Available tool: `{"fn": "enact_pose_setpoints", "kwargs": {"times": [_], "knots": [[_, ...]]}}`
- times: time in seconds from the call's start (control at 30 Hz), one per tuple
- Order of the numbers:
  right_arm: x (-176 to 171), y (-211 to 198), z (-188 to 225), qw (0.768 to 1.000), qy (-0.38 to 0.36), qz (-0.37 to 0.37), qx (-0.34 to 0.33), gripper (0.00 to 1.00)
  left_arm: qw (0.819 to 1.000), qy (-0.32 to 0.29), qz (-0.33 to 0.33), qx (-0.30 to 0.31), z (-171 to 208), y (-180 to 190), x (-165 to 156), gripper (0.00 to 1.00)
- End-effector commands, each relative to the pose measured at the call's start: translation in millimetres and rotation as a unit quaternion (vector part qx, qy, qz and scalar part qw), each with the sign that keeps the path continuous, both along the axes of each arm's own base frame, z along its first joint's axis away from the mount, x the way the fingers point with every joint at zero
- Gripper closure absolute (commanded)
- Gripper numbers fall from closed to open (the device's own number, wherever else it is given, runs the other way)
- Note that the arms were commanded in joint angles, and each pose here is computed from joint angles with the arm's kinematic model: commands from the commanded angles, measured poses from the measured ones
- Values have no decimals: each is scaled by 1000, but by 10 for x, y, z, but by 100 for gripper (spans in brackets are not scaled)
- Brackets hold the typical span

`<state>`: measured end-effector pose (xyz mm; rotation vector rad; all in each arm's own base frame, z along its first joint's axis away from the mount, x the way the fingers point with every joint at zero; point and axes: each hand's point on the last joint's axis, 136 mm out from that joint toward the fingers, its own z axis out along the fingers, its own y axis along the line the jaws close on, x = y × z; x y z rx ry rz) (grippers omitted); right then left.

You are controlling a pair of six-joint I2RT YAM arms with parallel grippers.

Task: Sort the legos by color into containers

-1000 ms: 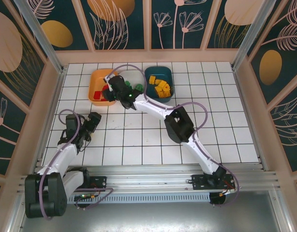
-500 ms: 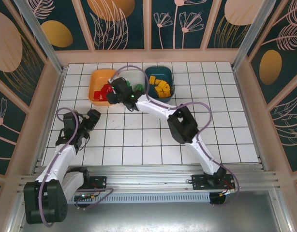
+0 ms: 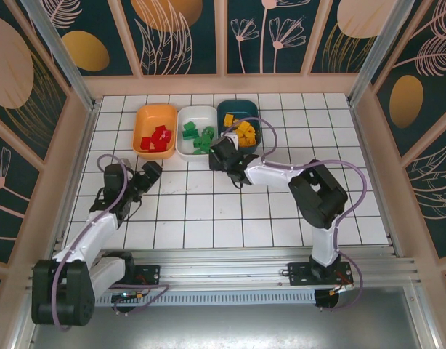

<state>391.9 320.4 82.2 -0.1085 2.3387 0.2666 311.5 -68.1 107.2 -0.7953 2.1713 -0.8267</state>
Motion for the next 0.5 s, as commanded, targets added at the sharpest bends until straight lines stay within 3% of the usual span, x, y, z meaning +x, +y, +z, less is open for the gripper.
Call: {"fn": "enact_pose_setpoints", "kwargs": {"times": [0.0, 0.33, 0.47], "knots": [[55, 141, -63, 1000, 5, 0, 22, 28, 1000, -27, -15, 6, 132, -67, 110, 2], [174, 265, -315, 1000, 19, 5, 19, 33, 1000, -9, -10, 26, -14, -12, 46, 1], [230, 277, -410, 1000, 24, -1, 8, 40, 1000, -3, -13, 18, -54, -39, 75, 1]]}}
